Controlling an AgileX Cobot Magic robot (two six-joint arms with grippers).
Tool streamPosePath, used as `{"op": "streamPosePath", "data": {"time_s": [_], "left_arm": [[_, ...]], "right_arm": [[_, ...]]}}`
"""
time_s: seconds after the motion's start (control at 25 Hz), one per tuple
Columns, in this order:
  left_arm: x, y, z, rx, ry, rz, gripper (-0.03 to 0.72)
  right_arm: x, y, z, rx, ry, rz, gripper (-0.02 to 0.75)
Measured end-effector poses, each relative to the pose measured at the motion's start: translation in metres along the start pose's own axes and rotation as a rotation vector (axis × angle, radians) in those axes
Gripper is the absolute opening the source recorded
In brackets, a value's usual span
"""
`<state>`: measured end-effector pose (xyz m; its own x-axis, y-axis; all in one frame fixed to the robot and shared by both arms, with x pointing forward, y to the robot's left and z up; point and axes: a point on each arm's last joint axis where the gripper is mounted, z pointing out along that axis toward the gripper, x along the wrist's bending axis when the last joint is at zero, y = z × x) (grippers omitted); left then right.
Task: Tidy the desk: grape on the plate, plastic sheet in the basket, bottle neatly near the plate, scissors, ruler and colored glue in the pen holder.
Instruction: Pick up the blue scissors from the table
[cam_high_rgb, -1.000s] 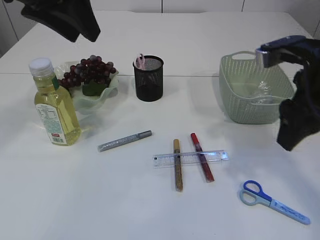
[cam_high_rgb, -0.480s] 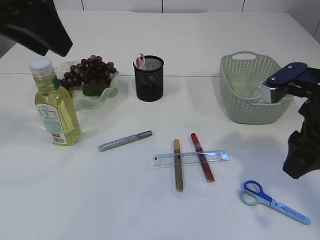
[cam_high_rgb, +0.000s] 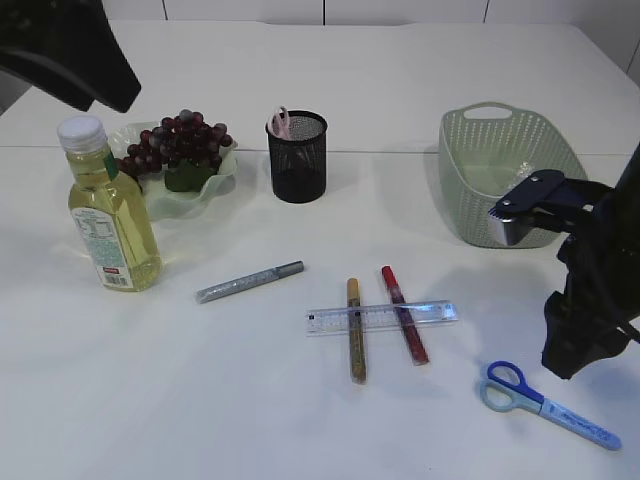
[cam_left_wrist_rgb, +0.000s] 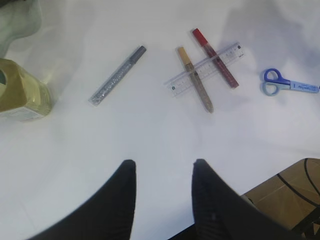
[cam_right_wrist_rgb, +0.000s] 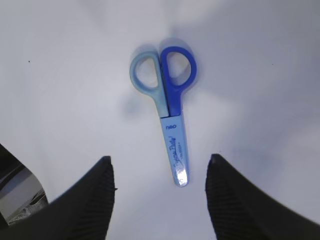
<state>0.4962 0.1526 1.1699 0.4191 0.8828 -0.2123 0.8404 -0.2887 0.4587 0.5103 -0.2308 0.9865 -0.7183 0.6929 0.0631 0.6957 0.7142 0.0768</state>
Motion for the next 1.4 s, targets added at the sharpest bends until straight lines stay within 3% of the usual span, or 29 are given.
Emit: {"op": "streamPosePath", "data": {"time_s": [0.32, 0.64, 1.4], "left_arm": [[0.000, 0.000, 0.000, 0.000, 0.002, 0.002, 0.274], [0.000, 0.000, 0.000, 0.000, 0.005, 0.016, 0.264], [0.002, 0.000, 0.000, -0.001, 0.025, 0.031, 0.245]], "right_arm": [[-0.009, 0.007, 0.031, 0.060, 0.037, -0.001, 0.458], [-0.013, 0.012, 0.035, 0.016, 0.003, -0.021, 0.458], [-0.006, 0.005, 0.073, 0.074, 0.032, -0.090, 0.458]]}}
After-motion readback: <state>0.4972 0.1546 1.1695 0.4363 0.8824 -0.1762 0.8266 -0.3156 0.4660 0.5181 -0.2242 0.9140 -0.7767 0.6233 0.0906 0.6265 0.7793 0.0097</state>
